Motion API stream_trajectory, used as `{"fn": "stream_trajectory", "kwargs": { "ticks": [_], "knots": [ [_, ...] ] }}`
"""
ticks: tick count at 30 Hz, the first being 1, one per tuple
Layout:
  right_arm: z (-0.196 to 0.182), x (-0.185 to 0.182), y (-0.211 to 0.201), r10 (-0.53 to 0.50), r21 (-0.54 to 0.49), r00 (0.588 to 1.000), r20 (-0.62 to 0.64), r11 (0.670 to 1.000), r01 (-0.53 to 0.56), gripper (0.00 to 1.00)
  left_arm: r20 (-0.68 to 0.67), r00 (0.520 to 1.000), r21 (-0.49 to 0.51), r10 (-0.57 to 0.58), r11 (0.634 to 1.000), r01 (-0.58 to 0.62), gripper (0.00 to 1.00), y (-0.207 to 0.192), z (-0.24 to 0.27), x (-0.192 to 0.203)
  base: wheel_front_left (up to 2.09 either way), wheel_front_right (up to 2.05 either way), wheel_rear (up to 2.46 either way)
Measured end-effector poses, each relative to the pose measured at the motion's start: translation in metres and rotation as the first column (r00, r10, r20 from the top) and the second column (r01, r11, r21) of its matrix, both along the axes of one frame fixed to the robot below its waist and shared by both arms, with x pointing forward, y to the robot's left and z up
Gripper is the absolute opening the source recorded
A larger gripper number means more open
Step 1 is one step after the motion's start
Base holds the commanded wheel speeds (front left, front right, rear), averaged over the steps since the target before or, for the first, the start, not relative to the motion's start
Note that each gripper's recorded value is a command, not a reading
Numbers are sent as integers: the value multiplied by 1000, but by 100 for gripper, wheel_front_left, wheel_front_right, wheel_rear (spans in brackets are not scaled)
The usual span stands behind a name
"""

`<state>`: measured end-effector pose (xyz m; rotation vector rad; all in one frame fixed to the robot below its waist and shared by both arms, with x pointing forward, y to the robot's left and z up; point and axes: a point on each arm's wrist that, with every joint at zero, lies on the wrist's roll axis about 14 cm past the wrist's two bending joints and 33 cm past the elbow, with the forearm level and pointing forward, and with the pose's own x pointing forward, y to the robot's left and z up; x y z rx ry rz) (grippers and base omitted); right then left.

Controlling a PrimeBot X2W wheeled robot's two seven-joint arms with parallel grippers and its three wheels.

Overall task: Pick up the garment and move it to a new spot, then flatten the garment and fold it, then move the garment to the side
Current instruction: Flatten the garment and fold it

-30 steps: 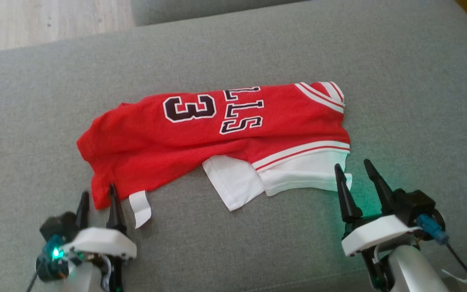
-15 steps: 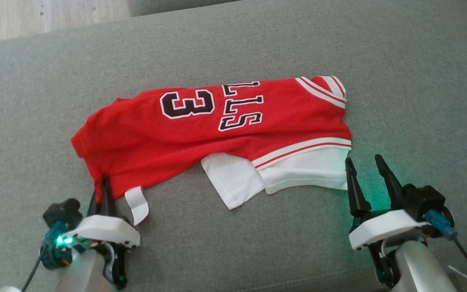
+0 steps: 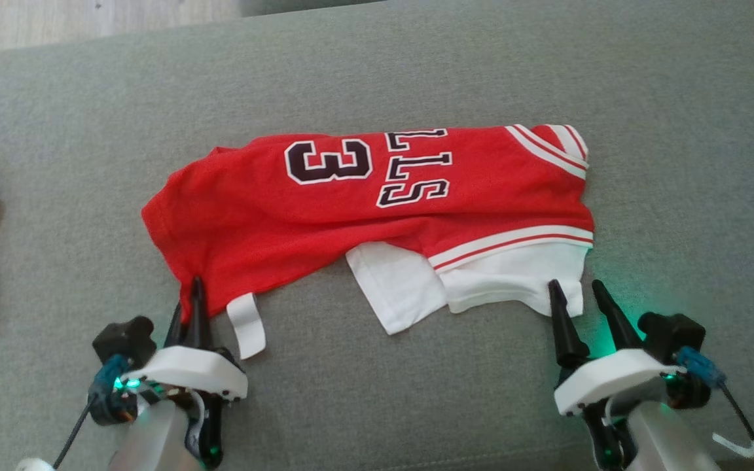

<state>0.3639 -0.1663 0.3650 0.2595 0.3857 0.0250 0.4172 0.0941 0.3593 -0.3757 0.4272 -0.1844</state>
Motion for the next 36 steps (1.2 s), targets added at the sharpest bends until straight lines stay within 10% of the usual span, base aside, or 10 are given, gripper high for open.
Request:
{"fn": "stream_trajectory", "kwargs": {
  "ticks": [36],
  "knots": [
    [-10, -14, 28, -20, 212, 998, -54, 977, 31, 100, 7, 999, 28, -33, 999, 33, 0, -4, -1, -9, 0, 0, 0]
  ]
}}
